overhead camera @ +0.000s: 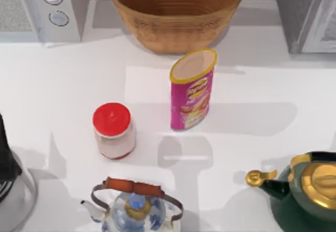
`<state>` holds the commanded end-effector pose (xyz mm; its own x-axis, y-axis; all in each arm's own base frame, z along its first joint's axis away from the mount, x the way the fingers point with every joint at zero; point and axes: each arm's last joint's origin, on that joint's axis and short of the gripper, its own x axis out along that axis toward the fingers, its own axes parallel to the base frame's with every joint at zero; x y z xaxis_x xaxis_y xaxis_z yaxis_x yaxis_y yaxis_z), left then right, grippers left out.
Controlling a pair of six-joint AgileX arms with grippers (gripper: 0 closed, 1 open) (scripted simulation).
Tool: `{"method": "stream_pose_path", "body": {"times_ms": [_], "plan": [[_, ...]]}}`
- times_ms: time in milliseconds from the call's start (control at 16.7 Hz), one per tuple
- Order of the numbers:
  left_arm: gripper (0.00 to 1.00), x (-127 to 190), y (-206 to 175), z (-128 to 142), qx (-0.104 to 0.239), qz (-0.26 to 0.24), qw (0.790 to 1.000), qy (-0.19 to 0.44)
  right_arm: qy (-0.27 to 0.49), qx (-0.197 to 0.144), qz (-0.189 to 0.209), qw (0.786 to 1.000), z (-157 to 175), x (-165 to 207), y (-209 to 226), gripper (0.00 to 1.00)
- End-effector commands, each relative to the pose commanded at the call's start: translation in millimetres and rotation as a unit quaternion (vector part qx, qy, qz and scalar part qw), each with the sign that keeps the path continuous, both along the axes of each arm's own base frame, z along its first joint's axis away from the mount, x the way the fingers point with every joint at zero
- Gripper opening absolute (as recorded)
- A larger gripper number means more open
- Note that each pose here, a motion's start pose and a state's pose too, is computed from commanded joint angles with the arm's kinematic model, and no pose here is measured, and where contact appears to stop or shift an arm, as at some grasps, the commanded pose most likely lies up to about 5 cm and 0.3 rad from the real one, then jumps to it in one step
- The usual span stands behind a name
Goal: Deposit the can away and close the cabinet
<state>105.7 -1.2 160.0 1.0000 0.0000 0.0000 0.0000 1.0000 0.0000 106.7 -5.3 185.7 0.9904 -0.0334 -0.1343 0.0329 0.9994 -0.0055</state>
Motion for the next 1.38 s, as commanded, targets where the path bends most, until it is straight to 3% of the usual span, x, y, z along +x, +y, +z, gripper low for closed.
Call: {"method": "stream_pose_path", "body": {"times_ms": [300, 600, 780, 1020, 1380], "plan": [[1.0, 0.0, 0.0, 0.0, 0.0, 0.0, 1.0, 0.0, -0.067, 0.002, 0.017, 0.998, -25.7, -1.0, 4.1, 0.0], [1.0, 0.0, 0.0, 0.0, 0.0, 0.0, 1.0, 0.0, -0.064, 0.002, 0.015, 0.998, -26.0, -0.8, 3.8, 0.0], [1.0, 0.0, 0.0, 0.0, 0.0, 0.0, 1.0, 0.0, -0.067, 0.02, 0.028, 0.997, -10.2, -2.5, 6.2, 0.0], [1.0, 0.0, 0.0, 0.0, 0.0, 0.0, 1.0, 0.0, -0.085, 0.069, 0.074, 0.991, 50.9, -9.8, 14.2, 0.0], [1.0, 0.0, 0.0, 0.0, 0.0, 0.0, 1.0, 0.0, -0.141, 0.136, 0.147, 0.97, 196.6, -27.8, 24.8, 0.0]]}}
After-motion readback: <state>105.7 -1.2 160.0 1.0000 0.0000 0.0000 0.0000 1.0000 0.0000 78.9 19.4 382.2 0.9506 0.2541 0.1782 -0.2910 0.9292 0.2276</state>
